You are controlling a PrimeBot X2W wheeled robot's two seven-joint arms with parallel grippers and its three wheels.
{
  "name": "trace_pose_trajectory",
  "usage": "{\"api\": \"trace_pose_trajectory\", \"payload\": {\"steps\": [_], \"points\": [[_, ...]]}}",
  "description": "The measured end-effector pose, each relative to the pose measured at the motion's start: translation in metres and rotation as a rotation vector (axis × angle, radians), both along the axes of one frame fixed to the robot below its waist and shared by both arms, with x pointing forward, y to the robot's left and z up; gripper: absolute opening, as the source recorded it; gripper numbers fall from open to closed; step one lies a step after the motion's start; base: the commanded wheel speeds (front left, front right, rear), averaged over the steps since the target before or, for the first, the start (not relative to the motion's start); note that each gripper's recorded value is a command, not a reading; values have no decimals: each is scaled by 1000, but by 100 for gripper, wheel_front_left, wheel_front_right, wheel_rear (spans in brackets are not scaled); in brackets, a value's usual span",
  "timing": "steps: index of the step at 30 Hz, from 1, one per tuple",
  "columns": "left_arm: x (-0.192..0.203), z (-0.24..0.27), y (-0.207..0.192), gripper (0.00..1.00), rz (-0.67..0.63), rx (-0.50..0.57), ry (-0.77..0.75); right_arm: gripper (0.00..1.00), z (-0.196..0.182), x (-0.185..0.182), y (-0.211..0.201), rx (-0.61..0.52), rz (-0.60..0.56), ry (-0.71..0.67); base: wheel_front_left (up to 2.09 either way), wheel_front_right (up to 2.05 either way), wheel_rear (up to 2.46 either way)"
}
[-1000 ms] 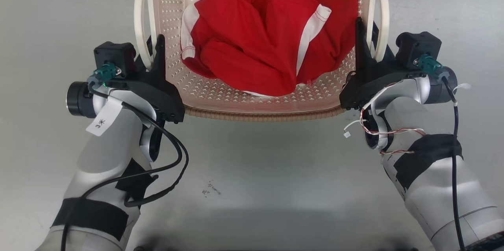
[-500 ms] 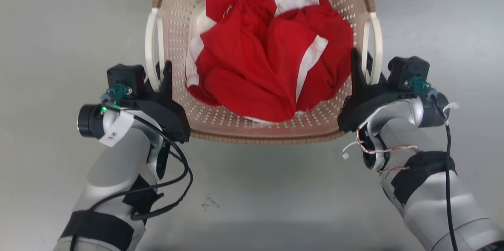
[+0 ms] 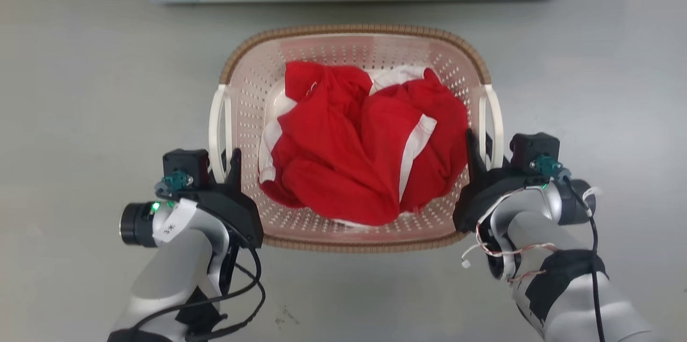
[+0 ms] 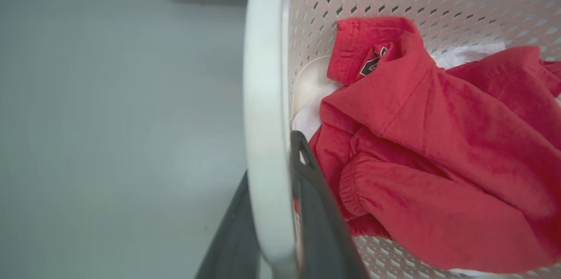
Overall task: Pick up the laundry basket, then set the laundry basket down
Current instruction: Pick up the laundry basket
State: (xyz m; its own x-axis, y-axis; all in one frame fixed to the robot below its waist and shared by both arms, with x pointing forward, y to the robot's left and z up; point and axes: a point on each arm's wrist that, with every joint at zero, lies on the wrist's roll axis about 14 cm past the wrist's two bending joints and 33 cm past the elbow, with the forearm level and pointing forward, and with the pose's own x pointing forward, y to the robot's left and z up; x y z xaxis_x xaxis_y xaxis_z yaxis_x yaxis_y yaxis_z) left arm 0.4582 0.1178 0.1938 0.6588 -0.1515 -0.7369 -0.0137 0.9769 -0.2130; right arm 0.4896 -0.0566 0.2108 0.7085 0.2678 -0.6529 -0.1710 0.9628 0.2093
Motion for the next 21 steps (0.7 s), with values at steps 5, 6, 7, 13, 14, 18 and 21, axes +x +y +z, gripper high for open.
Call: {"api": "trace_pose_trajectory", "payload": {"steps": [5, 6, 7, 13, 14, 18, 21], "points": [[-9, 18, -1, 0, -6, 8, -14, 0, 18, -13, -1, 0, -2, 1, 0, 0, 0], [-11, 22, -1, 0, -7, 7, -16, 0, 21, -17, -1, 2, -3, 6, 0, 0, 0], [-15, 24, -1, 0, -5, 6, -15, 0, 24, -21, -1, 4, -6, 12, 0, 0, 0], [-37, 39, 0, 0, 3, 6, 8, 0, 39, -47, 0, 18, -11, 55, 0, 0, 0], [-41, 41, 0, 0, 0, 9, 11, 0, 41, -53, 0, 22, -13, 69, 0, 0, 0], [-53, 51, -2, 0, -33, 22, 18, 0, 45, -78, -1, 28, -21, 129, 0, 0, 0], [-67, 56, -3, 0, -46, 27, 33, 0, 50, -94, -2, 27, -20, 162, 0, 0, 0]]}}
